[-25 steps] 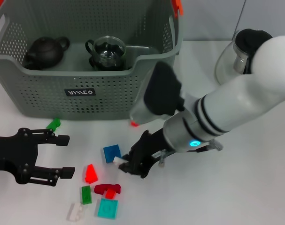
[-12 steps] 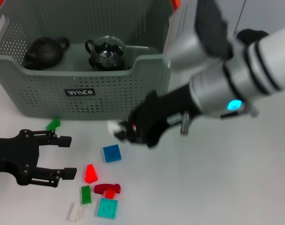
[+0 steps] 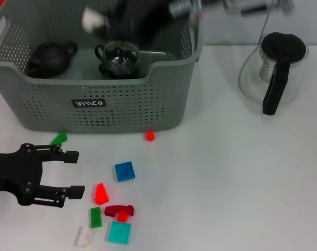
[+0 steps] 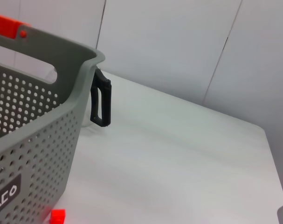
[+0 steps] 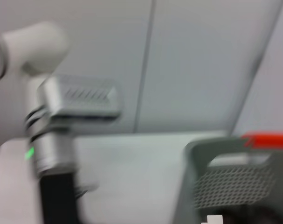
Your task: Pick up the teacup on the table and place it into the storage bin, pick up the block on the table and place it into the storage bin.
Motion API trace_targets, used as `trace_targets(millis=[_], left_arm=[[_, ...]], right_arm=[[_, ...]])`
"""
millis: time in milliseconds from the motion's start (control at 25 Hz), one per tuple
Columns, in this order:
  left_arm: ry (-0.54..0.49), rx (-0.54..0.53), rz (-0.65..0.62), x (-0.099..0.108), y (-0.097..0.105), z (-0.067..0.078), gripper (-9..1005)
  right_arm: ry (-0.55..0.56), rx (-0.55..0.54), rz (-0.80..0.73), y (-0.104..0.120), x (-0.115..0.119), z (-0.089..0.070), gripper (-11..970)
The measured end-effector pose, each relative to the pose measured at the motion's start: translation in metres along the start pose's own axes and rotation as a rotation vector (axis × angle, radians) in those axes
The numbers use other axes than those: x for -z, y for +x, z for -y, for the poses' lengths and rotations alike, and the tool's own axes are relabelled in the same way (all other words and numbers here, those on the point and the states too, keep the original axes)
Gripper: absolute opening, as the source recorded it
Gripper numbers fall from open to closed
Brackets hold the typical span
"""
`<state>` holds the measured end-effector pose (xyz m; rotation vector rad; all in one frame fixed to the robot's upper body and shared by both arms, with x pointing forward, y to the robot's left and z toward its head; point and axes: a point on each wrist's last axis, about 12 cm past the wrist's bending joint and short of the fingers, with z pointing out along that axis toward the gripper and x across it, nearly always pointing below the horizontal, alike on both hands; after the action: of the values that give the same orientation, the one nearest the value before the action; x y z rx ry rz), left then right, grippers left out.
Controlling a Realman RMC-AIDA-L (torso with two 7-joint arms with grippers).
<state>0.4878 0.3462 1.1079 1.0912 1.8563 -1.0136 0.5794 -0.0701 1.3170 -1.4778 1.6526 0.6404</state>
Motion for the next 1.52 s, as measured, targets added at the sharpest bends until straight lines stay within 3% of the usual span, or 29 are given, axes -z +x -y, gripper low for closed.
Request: trace_targets(millis=[160,360,520,800,840,880,1000,1120,1320,1520], left_arm=[[0.003,-0.008,-0.002,-0.001,-0.003,-0.001,855],[0.012,-0.018,-0.01,-0.003,-0.006,-0.003,854],[0.012,-0.018,-0.009,-0.004,-0.006,-0.003,854],[0.011,-0.016,-0.01,-0.004,-0.008,-0.005,855],[0.011,-0.015,-0.012,-0.004,-0.008,-0.005,855],[0.011,-0.014,-0.014,-0.005,-0.008,-0.005,855],[0.013,-0.015,-0.015,-0.004,-0.008,-0.005,855],[0.011,-0.015,-0.015,-0.004,-0.008,-0.005,855],[0.007,-0.012,-0.015,-0.003,-0.007,-0.005,854],[0.006,-0.015,-0.015,-0.002,-0.008,-0.005,854]], right_arm=[[0.049,-0.05,0.009,-0.005,-0.012,0.038,170],[0.089,-0.097,-0.044,0.017,-0.041,0.072,173],[0.094,-0.121,-0.095,0.04,-0.055,0.081,175],[0.12,-0.135,-0.113,0.055,-0.054,0.081,178],[0.125,-0.135,-0.11,0.056,-0.053,0.081,288],[0.124,-0.133,-0.106,0.055,-0.05,0.081,398],[0.096,-0.102,-0.078,0.047,-0.038,0.072,523],[0.026,-0.046,-0.063,0.041,-0.02,0.048,648],[-0.133,-0.02,-0.165,0.055,-0.006,0.004,847],[-0.208,-0.058,-0.334,0.084,-0.022,-0.015,880]])
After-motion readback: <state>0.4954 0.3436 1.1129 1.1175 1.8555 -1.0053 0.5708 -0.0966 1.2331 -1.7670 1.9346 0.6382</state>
